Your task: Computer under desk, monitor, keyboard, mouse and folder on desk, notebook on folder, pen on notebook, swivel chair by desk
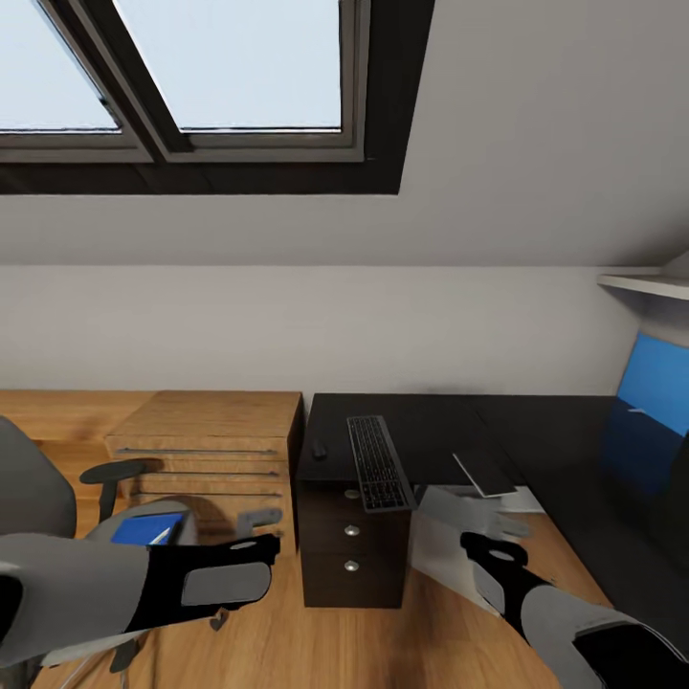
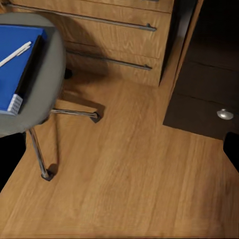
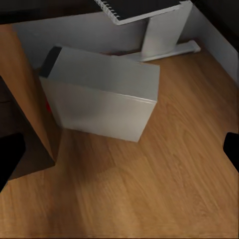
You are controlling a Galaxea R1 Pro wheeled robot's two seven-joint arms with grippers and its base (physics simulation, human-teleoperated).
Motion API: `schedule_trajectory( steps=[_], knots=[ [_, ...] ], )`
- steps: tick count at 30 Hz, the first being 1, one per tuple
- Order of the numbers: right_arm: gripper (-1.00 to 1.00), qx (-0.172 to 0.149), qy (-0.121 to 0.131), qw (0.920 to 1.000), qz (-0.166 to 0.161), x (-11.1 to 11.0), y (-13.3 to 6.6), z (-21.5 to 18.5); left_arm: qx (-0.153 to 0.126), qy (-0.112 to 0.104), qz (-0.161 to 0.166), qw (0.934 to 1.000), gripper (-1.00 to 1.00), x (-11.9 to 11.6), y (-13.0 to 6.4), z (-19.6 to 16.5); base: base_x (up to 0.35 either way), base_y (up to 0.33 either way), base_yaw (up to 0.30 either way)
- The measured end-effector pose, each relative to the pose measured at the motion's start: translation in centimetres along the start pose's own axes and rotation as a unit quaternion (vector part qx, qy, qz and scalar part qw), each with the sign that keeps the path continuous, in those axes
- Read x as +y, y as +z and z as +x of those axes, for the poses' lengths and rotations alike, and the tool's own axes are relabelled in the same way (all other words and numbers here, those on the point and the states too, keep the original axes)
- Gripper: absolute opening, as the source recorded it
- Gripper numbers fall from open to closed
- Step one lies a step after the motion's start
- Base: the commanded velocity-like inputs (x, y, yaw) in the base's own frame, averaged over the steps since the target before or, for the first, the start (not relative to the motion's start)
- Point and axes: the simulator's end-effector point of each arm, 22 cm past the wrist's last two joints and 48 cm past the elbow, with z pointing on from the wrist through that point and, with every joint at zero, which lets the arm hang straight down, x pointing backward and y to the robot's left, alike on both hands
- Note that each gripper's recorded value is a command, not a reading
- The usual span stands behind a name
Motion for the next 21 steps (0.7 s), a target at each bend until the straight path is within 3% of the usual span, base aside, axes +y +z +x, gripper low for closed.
schedule_trajectory(
  steps=[5,8,12,16,18,21],
  knots=[
    [1.00,0.006,-0.005,1.0000,0.004,-1.0,-1.2,4.7,0.034,0.003,0.022,0.9992,1.00,0.1,2.7,3.4,0.000,0.000,0.000],
    [1.00,0.009,-0.005,0.9999,0.005,-1.4,-2.1,7.5,0.068,-0.001,0.029,0.9973,1.00,1.1,4.0,7.8,0.000,0.000,0.000],
    [1.00,0.022,-0.009,0.9997,0.008,-2.1,-3.2,10.6,0.086,-0.008,0.028,0.9959,1.00,2.4,4.4,11.8,0.000,0.000,0.000],
    [1.00,0.045,-0.017,0.9987,0.015,-3.6,-4.9,15.1,0.081,-0.026,0.017,0.9962,1.00,4.4,3.8,17.2,0.000,0.000,0.000],
    [1.00,0.045,-0.020,0.9986,0.017,-4.0,-5.5,16.2,0.073,-0.025,0.014,0.9969,1.00,5.2,3.3,18.8,0.000,0.000,0.000],
    [1.00,0.011,-0.016,0.9996,0.021,-5.6,-7.6,18.8,0.048,-0.006,0.011,0.9988,1.00,7.1,2.0,22.5,0.000,0.000,0.000]
  ],
)
